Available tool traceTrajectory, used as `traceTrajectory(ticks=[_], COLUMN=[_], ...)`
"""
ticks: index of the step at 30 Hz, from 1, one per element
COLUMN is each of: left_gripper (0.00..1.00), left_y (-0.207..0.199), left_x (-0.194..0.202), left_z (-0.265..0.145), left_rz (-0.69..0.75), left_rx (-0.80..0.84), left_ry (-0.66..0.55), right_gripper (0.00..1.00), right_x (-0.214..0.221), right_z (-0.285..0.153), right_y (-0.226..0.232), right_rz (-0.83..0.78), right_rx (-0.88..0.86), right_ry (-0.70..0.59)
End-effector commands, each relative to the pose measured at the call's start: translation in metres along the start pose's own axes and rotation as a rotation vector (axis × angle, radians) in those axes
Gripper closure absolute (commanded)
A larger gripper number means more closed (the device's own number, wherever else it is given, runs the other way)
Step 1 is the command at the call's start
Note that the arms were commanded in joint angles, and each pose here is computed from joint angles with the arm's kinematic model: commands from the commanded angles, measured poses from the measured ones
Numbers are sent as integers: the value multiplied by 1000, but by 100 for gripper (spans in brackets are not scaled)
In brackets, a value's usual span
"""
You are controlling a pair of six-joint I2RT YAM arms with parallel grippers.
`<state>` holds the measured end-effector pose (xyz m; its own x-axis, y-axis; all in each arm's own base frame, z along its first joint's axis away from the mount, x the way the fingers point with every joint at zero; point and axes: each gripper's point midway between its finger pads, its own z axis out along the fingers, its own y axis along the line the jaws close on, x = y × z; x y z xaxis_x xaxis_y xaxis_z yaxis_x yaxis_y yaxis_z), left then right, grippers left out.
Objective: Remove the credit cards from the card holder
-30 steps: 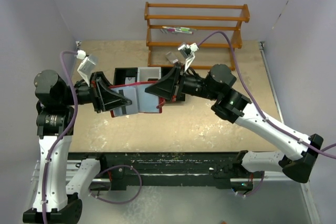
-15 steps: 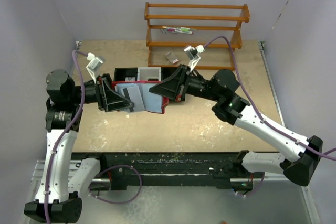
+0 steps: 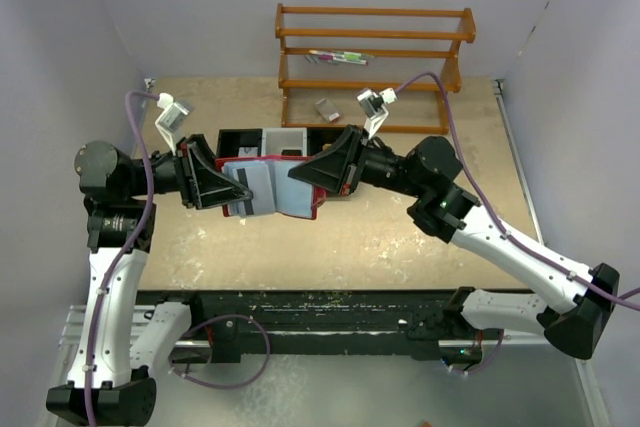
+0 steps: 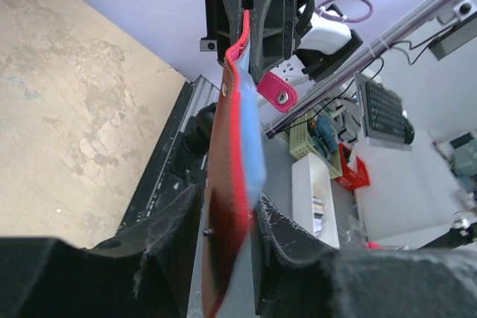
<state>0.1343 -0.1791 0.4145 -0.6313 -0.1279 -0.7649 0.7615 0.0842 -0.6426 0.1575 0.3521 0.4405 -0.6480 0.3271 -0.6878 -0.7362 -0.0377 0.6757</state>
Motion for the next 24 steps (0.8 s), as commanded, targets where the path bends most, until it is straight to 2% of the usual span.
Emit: traceTrajectory(ticks=[1, 5, 8, 12, 15, 16, 21, 23, 24], left_gripper=[70, 86, 88, 89, 89, 90, 88, 88, 88], left_y=[-7, -8, -8, -7, 2, 6, 43, 52, 56], left_x=[1, 1, 1, 1, -2, -2, -5, -7, -8], left_z=[-1, -1, -1, -1, 0, 0, -5, -6, -7], left_rz=[16, 20, 15, -6, 25, -24, 30, 31, 28], left_rx=[27, 32, 32, 31, -1, -25, -223, -260, -276], left_ry=[19, 19, 22, 28, 25, 25, 10, 9, 8], right_gripper=[100, 100, 89, 56, 41, 38, 35, 36, 36], right_x=[-13, -11, -9, -15, -36, -44, -96, -107, -103], right_z=[-1, 1, 1, -5, -18, -22, -47, -51, -49], right_y=[20, 11, 1, -25, -52, -57, -41, -32, -28], right_rz=[-21, -2, 9, 7, -27, -38, -249, -300, -305], right_rx=[-70, -55, -43, 24, 154, 209, 365, 363, 338], right_ry=[-33, -18, -6, -3, -30, -40, -168, -214, -197])
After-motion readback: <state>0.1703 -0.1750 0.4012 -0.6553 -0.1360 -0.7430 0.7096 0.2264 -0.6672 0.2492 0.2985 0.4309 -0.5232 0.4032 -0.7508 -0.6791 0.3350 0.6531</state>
